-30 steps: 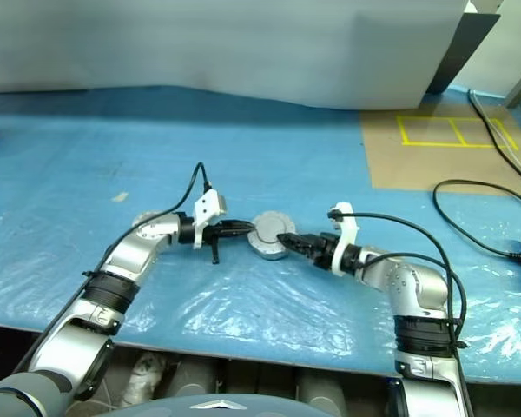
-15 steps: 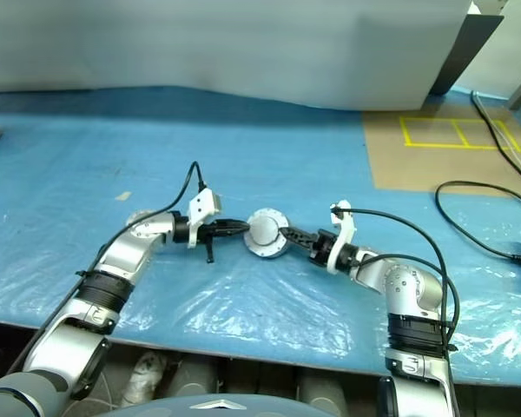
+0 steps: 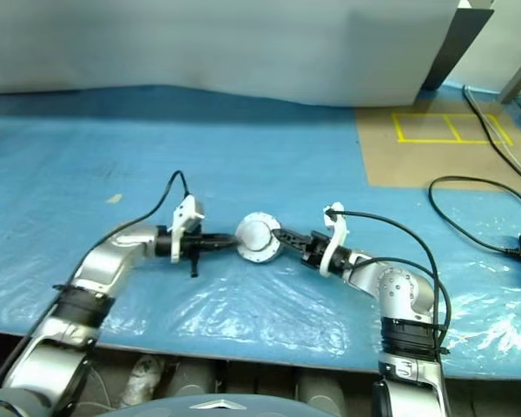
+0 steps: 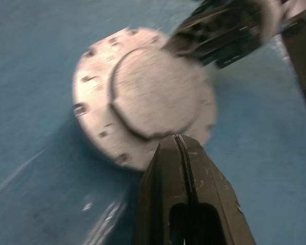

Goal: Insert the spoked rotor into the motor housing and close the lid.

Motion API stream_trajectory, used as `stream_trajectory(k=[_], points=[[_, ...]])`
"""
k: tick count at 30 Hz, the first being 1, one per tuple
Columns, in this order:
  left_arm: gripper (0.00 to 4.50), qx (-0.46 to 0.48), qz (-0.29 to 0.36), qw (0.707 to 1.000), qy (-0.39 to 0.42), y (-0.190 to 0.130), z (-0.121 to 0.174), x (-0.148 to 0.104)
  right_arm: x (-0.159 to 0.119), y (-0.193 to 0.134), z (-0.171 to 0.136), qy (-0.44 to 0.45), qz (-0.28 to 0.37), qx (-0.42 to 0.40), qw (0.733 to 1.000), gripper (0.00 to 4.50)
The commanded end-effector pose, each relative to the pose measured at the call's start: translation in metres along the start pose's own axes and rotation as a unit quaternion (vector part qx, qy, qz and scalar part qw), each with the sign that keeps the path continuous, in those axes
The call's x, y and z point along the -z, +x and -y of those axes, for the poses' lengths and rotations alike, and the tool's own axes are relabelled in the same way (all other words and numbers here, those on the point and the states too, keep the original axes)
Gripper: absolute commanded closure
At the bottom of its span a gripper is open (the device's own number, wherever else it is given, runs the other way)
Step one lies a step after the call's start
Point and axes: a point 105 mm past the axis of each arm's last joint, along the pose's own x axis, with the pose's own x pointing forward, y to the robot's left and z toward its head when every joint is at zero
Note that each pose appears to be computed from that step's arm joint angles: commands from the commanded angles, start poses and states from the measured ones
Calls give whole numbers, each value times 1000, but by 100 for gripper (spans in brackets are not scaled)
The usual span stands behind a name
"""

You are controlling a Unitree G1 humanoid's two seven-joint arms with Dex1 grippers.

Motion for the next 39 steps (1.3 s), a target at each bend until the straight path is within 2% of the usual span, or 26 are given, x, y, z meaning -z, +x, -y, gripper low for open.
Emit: stream_trajectory(k=[1,7,11,12,14,17,20,23,25,26,34,39], points=[[450,23,15,1000,10,-9,14,-16,-2,0,0,25,8,2,1000,338],[450,-85,96,991,-40,-22,-12,-26,-24,-5,-33,63,58,-81,993,338],[450,-121,132,979,-97,-28,-23,-21,-36,-7,-50,69,79,-114,988,338],[432,-122,141,975,-118,-30,-23,-18,-39,-7,-55,70,83,-122,987,338],[391,-126,155,969,-144,-33,-24,-15,-42,-6,-62,71,87,-131,985,338],[290,-112,174,962,-178,-34,-20,-10,-45,-4,-69,73,91,-138,984,338],[187,-96,218,947,-215,-37,-19,-18,-47,-2,-71,75,88,-136,984,338],[80,-65,235,939,-244,-37,-12,-20,-49,0,-74,73,86,-137,984,338],[17,-59,234,938,-250,-33,-9,-17,-51,0,-75,71,84,-138,984,338],[3,-59,234,937,-253,-31,-8,-16,-51,0,-76,70,83,-138,985,338],[3,-43,259,912,-314,-6,-15,-12,-57,2,-82,56,79,-140,985,338],[3,-31,297,895,-333,6,-23,-25,-56,4,-85,55,77,-143,985,338]])
